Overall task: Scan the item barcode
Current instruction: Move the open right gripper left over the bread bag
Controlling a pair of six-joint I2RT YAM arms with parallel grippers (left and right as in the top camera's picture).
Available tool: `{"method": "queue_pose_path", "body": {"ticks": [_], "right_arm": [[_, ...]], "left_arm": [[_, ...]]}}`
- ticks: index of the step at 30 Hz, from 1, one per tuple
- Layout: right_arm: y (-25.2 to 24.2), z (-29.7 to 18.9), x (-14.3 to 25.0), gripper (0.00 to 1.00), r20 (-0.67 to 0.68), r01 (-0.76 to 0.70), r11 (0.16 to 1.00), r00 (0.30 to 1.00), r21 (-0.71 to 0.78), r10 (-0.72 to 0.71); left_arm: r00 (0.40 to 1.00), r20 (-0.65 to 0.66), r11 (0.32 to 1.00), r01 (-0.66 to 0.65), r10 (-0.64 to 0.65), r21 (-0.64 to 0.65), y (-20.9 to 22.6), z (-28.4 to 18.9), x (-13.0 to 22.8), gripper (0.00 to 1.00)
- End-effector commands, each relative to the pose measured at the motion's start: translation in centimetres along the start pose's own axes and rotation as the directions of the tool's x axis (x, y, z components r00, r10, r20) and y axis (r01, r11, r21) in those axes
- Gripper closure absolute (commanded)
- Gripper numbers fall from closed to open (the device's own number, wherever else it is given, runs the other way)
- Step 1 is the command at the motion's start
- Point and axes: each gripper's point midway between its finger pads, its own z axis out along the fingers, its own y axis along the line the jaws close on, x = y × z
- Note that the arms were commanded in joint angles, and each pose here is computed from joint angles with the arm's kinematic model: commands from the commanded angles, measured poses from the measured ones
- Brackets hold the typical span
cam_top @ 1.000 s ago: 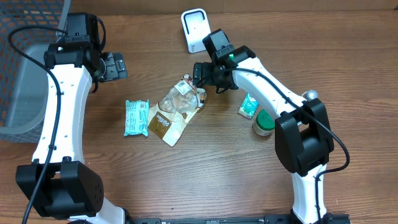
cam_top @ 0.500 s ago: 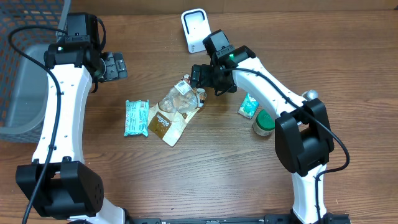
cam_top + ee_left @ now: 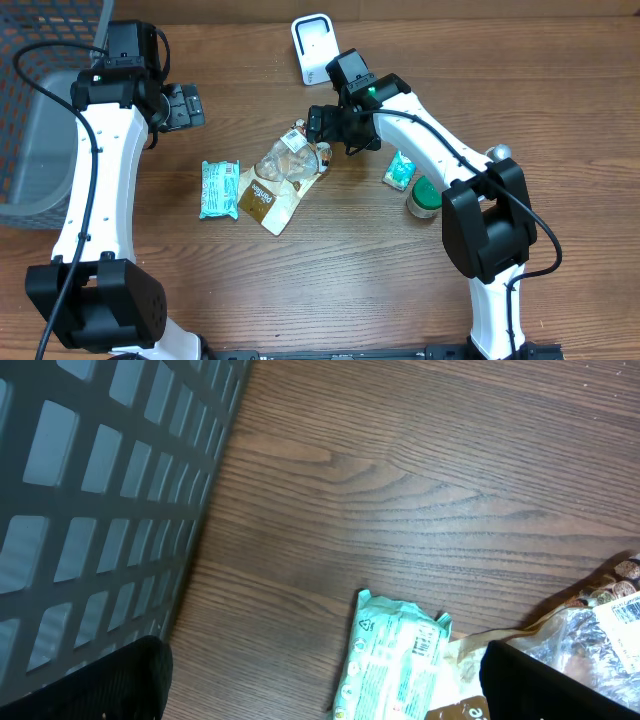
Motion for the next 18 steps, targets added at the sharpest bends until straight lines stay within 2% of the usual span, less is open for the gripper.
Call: {"method": "queue_pose_path", "body": {"ticks": [1, 18], "right_arm": [[0.7, 0.2, 0.4, 0.0, -0.007, 0.01, 1.0, 1.0, -0.009, -0.01], [2.9, 0.5, 1.7, 0.0, -0.011, 0.059, 0.998, 0.998, -0.026, -0.059]], "left_arm": [[1.0, 0.026, 1.0, -0.003, 0.003, 0.002, -0.2, -0.8, -0.6, 0.0], [1.0, 0.026, 1.0, -0.003, 0.003, 0.002, -0.2, -0.8, -0.6, 0.0]]}}
